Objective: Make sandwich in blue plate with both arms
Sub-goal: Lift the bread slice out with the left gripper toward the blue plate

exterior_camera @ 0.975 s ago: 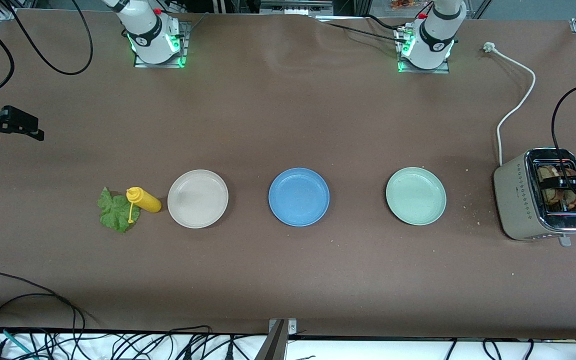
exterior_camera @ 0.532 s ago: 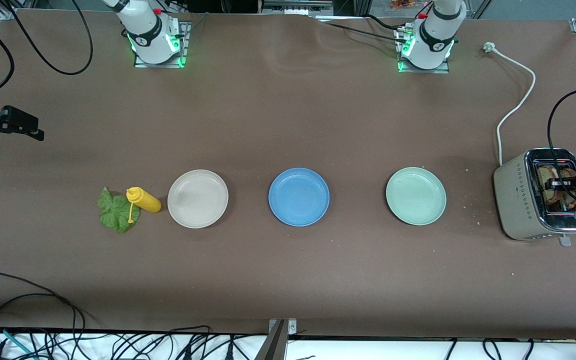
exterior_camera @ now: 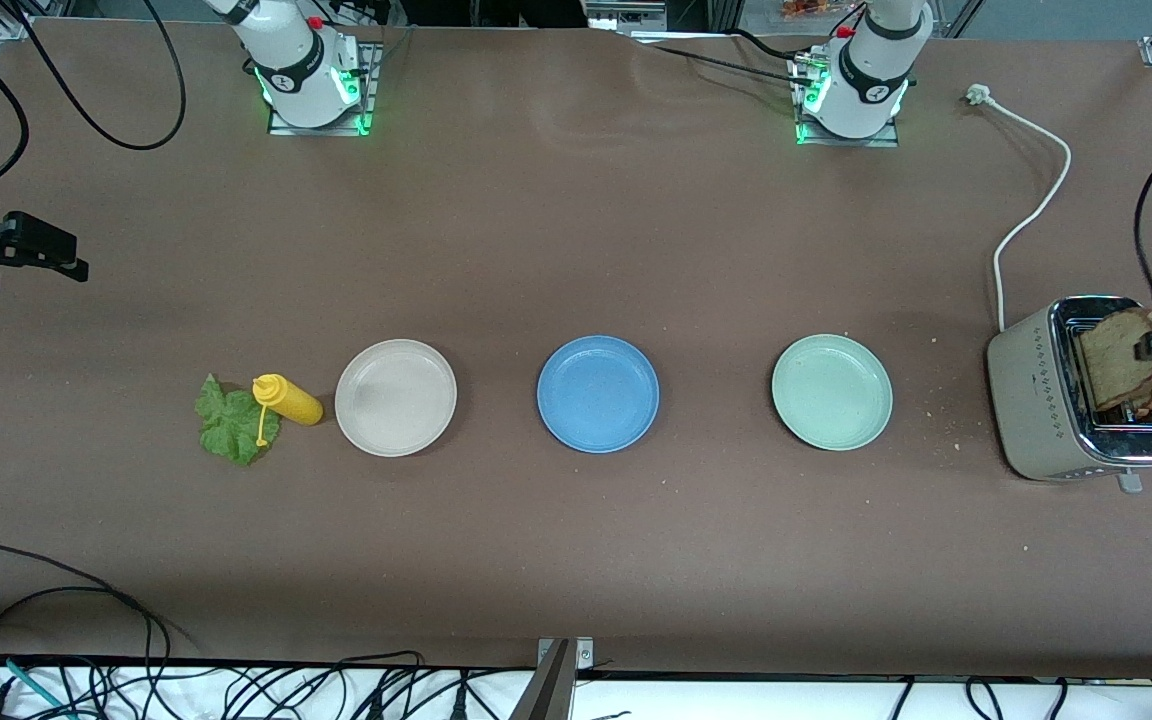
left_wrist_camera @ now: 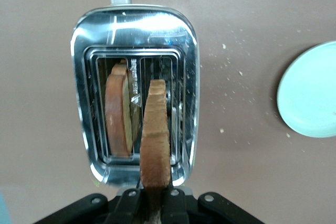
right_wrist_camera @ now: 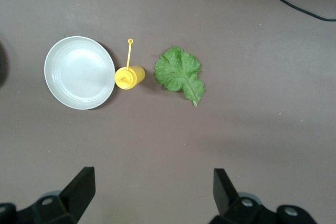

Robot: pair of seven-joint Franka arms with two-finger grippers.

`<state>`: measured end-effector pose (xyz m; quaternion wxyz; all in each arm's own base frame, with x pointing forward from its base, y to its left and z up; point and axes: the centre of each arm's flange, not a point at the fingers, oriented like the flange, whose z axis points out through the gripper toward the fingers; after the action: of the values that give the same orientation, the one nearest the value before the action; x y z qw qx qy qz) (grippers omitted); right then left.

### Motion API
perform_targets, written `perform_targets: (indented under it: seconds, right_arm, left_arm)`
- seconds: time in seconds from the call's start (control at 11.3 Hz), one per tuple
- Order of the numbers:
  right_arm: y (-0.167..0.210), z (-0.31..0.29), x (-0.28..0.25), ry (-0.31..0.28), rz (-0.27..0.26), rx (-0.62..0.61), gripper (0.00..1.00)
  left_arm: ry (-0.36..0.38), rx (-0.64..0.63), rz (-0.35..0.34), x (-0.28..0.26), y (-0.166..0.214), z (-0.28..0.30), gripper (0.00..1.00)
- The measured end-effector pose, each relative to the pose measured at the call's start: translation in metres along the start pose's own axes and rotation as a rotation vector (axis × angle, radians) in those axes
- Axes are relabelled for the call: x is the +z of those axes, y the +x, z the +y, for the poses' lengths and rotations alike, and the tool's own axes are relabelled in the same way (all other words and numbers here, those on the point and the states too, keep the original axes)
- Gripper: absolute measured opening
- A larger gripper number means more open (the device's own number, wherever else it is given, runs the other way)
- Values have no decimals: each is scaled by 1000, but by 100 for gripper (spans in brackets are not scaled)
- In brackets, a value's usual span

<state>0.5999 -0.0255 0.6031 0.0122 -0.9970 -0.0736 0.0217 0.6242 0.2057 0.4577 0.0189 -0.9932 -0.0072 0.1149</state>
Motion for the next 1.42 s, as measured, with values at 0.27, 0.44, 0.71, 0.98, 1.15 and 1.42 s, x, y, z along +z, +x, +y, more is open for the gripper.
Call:
perform_targets:
  seconds: [0.27, 0.44, 0.71, 0.98, 1.15, 1.42]
  right_arm:
    - [0, 0, 0, 0, 0, 0, 100]
    - [0, 0, 0, 0, 0, 1, 100]
    - [0, 1, 0, 0, 0, 1, 100]
    - [0, 1, 0, 0, -1, 1, 100]
    - [0, 1, 0, 0, -1, 2, 100]
    - [0, 3, 0, 0, 1, 4, 100]
  left_arm:
    - [9, 66, 10, -85, -30, 49, 10]
    - [11, 173, -43, -104, -35, 117, 10]
    - [-70, 351, -78, -100, -33, 222, 10]
    - [-318, 454, -150, -62, -18, 283, 10]
    - [-565, 458, -236, -14, 7, 312, 10]
    - [-919, 384, -335, 84, 57, 346, 10]
